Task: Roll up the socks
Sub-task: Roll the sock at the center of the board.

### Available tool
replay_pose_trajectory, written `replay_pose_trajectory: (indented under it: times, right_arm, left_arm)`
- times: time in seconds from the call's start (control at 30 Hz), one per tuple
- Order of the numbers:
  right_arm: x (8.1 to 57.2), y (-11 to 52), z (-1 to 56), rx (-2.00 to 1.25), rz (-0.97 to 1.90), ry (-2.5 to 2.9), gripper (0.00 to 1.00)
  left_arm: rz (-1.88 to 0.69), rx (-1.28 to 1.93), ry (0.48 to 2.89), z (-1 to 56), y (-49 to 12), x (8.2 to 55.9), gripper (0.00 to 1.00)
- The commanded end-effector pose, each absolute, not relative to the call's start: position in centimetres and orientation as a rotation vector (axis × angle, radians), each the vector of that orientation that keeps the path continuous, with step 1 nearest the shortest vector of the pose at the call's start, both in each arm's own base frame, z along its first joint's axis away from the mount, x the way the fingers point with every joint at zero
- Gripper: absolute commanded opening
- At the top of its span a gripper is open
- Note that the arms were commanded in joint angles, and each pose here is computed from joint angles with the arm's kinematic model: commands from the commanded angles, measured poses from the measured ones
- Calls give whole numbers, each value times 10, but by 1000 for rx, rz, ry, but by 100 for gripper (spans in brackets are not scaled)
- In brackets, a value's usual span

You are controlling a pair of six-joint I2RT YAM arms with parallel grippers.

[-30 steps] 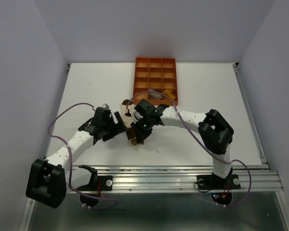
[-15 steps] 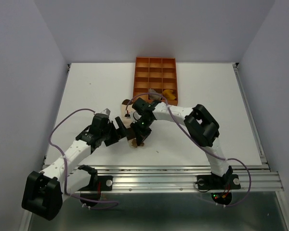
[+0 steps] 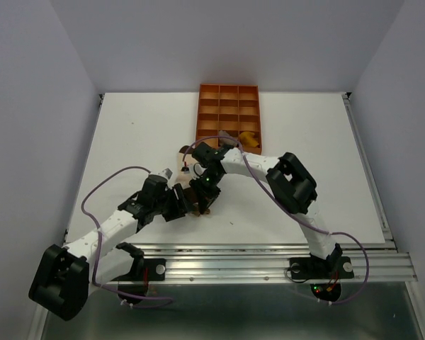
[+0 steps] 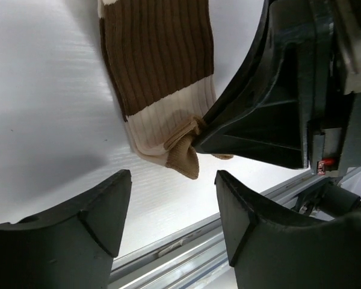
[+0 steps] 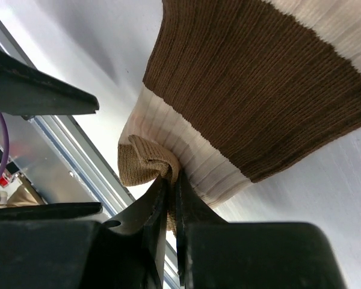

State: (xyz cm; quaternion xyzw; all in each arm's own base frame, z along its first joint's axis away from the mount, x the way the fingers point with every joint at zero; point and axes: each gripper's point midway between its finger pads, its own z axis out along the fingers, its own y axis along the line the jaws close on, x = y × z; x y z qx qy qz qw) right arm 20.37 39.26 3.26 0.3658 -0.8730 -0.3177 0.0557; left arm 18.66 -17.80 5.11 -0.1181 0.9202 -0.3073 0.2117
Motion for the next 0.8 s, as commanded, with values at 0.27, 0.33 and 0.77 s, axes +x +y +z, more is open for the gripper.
replay_pose_trajectory:
  times: [0.27, 0.33, 0.77]
  right_arm:
    - [216, 391, 30, 1077, -935, -2679, 2]
    - [216, 392, 29, 1073, -936, -2680, 2]
    - [219, 394, 28, 1076, -940, -2682, 2]
  left_arm:
    - [-939, -250, 2557, 48, -197, 184, 60]
    - [-946, -238, 2567, 47, -199, 183, 58]
    - [-1018, -156, 2554, 51, -218, 191, 50]
